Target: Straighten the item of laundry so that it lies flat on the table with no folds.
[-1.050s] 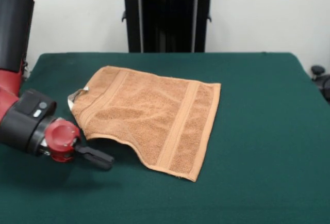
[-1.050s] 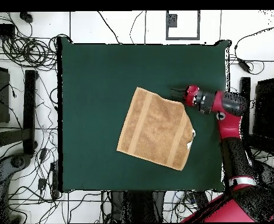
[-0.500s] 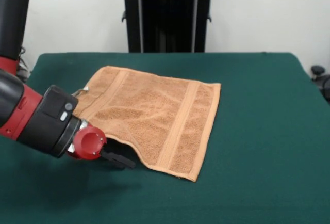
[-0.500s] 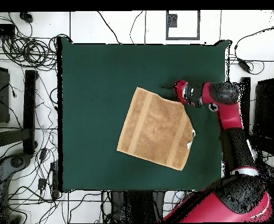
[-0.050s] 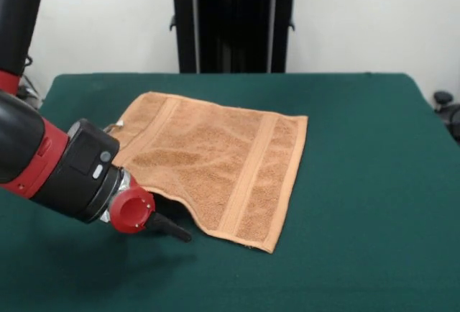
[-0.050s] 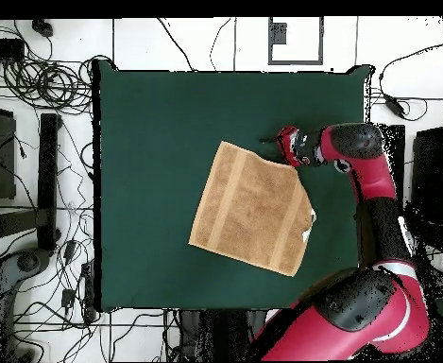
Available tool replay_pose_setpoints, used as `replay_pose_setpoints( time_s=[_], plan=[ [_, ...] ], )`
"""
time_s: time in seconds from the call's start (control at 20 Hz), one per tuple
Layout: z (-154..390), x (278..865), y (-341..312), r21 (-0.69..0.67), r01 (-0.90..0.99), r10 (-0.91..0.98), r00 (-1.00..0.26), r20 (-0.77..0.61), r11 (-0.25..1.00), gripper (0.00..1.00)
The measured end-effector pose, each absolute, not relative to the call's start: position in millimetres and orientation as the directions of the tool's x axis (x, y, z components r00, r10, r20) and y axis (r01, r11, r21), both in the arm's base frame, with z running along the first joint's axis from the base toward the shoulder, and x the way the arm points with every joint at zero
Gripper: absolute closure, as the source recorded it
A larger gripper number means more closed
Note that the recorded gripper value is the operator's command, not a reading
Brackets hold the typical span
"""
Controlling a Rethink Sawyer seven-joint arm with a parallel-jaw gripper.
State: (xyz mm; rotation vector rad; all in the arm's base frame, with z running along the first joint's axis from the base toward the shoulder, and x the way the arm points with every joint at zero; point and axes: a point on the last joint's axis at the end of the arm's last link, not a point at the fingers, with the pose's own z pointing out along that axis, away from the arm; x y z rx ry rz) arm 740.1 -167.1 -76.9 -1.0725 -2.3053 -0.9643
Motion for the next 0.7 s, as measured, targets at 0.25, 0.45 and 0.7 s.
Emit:
replay_pose_setpoints(
  time_s=[0.25, 0.45, 0.7],
  plan=[
    [-85, 722, -172, 0.348, 0.833, 0.471, -0.536, 0.701, 0.431, 0.00],
    [-98, 698, -180, 0.321, 0.862, 0.375, -0.469, 0.800, 0.393, 0.00],
    [-115, 667, -186, 0.296, 0.884, 0.214, -0.388, 0.897, 0.361, 0.00]
  ],
)
